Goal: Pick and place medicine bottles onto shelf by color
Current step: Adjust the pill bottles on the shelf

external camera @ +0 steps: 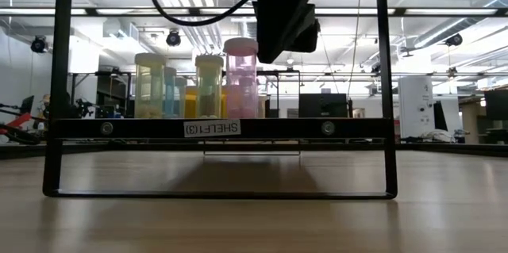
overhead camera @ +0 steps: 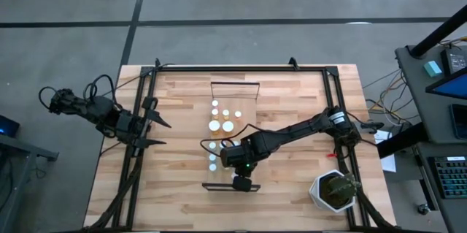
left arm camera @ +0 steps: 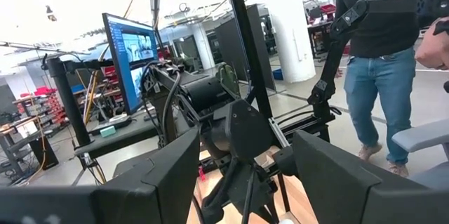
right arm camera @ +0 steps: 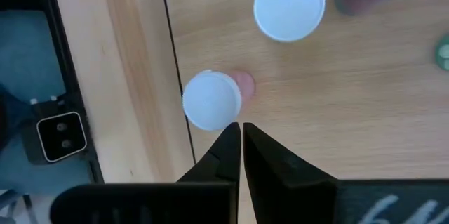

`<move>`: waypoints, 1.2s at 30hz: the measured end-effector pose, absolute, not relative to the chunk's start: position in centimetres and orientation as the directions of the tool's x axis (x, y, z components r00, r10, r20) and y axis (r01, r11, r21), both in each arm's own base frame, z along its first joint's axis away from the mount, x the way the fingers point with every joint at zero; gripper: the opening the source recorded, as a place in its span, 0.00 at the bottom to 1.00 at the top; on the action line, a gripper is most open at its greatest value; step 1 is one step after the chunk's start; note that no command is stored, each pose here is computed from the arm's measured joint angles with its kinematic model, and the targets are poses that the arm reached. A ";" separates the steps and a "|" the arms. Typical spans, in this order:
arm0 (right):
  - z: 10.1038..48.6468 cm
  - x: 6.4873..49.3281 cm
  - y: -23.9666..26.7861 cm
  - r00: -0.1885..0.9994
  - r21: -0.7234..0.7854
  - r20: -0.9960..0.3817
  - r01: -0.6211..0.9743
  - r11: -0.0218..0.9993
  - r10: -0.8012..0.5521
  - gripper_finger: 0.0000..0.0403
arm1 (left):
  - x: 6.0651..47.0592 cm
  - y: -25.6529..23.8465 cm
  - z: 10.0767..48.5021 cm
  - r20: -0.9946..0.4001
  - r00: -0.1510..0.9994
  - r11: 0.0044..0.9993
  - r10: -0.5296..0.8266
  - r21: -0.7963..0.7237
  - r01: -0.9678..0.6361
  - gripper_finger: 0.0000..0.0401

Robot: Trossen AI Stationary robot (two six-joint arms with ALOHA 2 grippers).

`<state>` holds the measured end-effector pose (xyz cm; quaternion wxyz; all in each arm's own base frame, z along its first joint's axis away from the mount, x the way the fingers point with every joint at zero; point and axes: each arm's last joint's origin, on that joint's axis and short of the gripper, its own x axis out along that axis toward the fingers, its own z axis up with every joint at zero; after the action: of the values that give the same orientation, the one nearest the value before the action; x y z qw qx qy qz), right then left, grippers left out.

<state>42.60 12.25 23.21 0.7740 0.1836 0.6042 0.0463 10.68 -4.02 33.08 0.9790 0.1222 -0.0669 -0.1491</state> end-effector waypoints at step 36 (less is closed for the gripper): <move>29.3 35.3 9.1 0.898 -0.151 -0.431 -0.164 0.975 0.085 0.02 | 18.2 -7.0 31.4 -0.167 0.937 0.932 -0.306 0.150 0.331 0.53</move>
<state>35.28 9.08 29.32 0.9699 -0.0922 0.2160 0.0642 18.25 -7.02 31.36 0.9803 0.0881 0.0707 -0.1623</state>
